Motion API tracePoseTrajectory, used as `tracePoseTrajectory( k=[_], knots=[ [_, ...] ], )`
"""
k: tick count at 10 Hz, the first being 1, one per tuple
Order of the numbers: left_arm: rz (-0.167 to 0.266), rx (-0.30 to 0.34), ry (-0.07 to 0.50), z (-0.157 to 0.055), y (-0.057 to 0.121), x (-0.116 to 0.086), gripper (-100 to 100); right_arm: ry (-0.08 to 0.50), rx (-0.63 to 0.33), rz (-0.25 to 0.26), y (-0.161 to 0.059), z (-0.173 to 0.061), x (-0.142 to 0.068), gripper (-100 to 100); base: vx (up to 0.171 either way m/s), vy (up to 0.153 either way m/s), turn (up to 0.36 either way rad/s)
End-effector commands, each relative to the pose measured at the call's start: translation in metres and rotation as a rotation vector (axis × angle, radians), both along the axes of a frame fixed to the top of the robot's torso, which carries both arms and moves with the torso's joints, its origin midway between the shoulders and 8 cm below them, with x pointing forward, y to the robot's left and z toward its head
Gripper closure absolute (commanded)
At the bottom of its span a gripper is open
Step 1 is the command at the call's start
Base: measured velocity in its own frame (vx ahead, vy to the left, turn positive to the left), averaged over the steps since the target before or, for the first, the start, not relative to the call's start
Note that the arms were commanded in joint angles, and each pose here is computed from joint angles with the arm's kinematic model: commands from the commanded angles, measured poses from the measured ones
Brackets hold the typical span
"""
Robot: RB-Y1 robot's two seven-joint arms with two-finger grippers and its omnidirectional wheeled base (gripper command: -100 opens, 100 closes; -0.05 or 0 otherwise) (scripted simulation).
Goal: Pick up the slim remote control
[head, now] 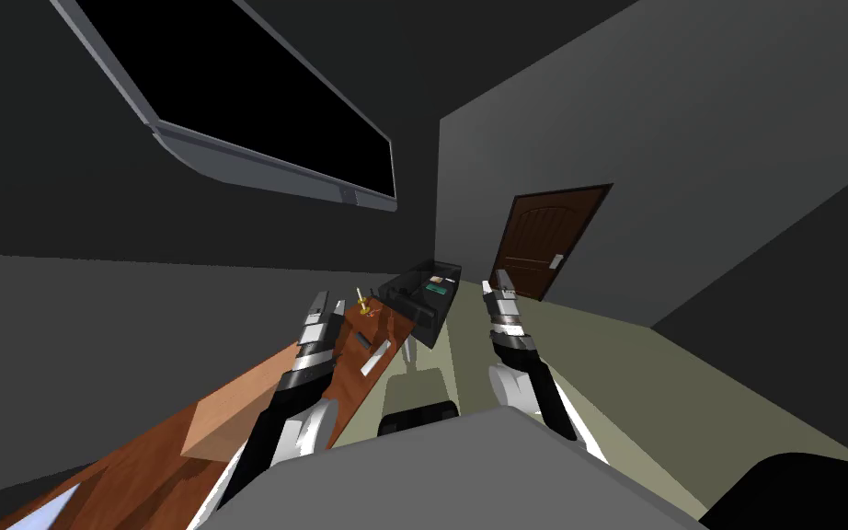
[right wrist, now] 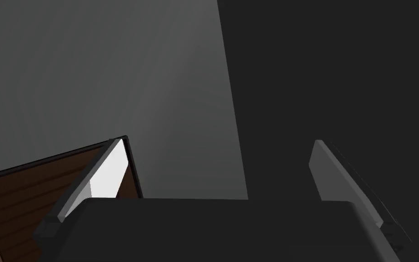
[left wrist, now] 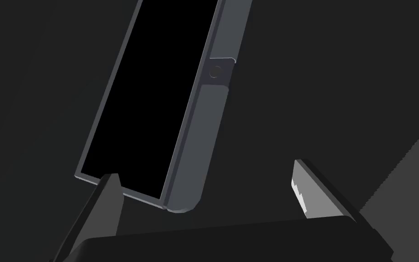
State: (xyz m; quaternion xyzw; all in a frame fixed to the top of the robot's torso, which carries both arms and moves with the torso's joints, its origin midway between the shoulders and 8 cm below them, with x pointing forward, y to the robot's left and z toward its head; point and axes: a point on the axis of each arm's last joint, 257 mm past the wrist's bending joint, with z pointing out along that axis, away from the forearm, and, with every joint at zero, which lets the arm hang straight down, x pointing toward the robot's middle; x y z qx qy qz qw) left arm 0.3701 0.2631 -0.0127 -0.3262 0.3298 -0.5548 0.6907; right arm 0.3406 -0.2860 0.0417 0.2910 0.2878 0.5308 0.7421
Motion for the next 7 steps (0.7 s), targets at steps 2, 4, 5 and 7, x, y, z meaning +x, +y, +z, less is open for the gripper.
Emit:
tracePoseTrajectory(
  k=[2,4,5,7],
  knots=[
    [-0.02,0.023,0.056,-0.019,0.003,0.007,-100,0.0,0.0,0.0,0.0,0.0,0.0,0,-0.013,-0.022,-0.111],
    [-0.034,0.032,0.134,-0.047,0.011,0.015,-100,0.0,0.0,0.0,0.0,0.0,0.0,0,-0.028,-0.04,-0.159],
    [-0.038,0.032,0.183,-0.065,0.017,0.019,-100,0.0,0.0,0.0,0.0,0.0,0.0,0,-0.02,-0.043,-0.199],
    [-0.04,0.028,0.238,-0.086,0.025,0.023,-100,0.0,0.0,0.0,0.0,0.0,0.0,0,-0.028,-0.048,-0.162]
  ],
)
